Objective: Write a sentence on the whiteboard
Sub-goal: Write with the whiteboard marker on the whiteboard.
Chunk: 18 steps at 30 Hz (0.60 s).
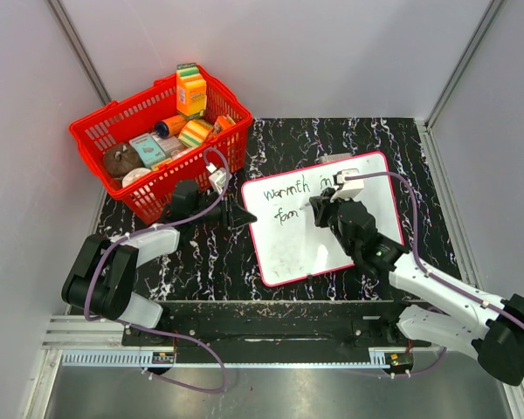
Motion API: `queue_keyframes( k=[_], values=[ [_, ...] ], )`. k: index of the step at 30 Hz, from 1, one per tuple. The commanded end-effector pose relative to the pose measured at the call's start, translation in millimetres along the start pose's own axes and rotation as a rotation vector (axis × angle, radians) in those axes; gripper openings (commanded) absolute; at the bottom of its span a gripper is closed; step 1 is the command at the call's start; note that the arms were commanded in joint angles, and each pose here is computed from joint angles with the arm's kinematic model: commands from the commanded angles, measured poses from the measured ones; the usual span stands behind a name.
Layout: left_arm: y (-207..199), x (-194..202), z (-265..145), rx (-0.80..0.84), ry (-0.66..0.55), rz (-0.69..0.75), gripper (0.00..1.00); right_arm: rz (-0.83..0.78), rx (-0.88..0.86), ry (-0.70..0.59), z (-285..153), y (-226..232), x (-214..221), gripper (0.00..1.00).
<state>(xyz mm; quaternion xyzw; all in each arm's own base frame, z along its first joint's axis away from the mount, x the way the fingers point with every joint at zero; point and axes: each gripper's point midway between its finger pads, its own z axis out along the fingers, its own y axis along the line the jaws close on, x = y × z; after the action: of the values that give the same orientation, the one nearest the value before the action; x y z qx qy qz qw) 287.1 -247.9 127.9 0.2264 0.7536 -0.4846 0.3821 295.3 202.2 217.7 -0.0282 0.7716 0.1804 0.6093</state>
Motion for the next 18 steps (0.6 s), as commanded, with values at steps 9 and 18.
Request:
queue_keyframes(
  k=[9,18],
  values=[
    [5.6,-2.5,4.0,-0.033,0.001,0.122,0.00,0.023,-0.018,0.029,-6.6,-3.7,13.3,0.00],
    [6.1,-2.4,4.2,-0.035,0.001,0.122,0.00,0.048,-0.043,0.054,-14.9,-3.6,23.9,0.00]
  ],
)
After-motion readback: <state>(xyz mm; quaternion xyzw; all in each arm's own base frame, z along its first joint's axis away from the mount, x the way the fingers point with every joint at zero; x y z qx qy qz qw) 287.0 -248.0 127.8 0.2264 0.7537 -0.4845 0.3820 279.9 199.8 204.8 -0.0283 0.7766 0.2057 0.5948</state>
